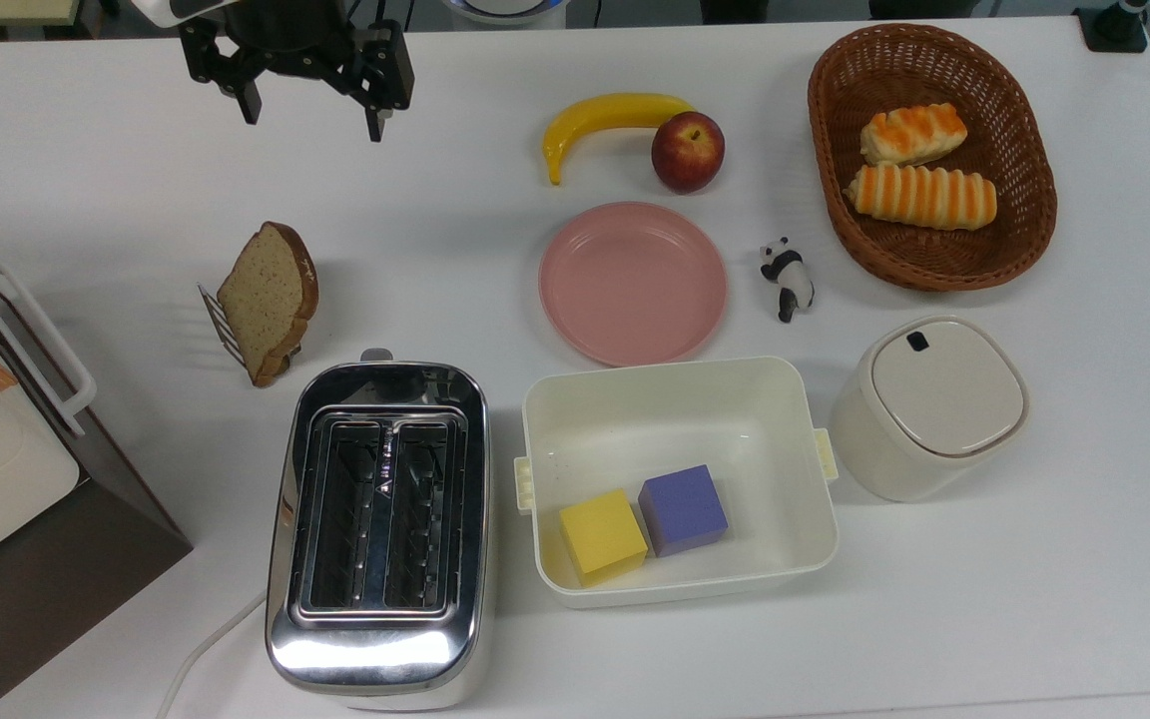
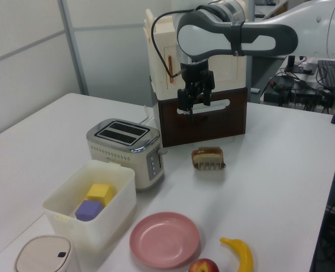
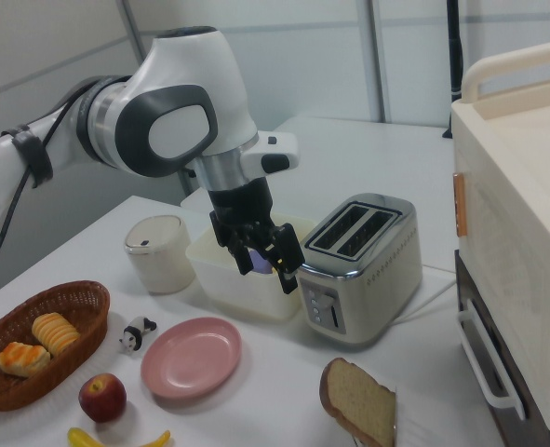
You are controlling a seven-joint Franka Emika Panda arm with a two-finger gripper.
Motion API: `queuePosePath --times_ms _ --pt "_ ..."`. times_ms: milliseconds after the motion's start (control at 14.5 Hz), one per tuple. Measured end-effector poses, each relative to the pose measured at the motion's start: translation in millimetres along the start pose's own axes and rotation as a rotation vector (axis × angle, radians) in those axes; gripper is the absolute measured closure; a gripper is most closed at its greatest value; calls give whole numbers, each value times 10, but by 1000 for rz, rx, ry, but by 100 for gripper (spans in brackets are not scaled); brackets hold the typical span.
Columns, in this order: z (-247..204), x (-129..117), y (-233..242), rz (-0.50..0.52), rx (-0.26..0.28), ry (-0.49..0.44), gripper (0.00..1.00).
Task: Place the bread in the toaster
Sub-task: 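Lower the open gripper over the bread slice in the metal rack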
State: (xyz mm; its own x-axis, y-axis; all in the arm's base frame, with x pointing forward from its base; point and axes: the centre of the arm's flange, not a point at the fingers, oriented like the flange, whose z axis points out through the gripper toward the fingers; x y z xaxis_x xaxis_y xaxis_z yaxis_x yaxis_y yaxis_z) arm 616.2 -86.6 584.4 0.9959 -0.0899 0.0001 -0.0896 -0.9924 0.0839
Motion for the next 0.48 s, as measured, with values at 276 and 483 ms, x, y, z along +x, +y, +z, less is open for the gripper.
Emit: queuePosePath --times_ms 276,483 --pt "0 0 0 -70 0 0 0" --pt "5 1 -5 -87 0 -1 0"
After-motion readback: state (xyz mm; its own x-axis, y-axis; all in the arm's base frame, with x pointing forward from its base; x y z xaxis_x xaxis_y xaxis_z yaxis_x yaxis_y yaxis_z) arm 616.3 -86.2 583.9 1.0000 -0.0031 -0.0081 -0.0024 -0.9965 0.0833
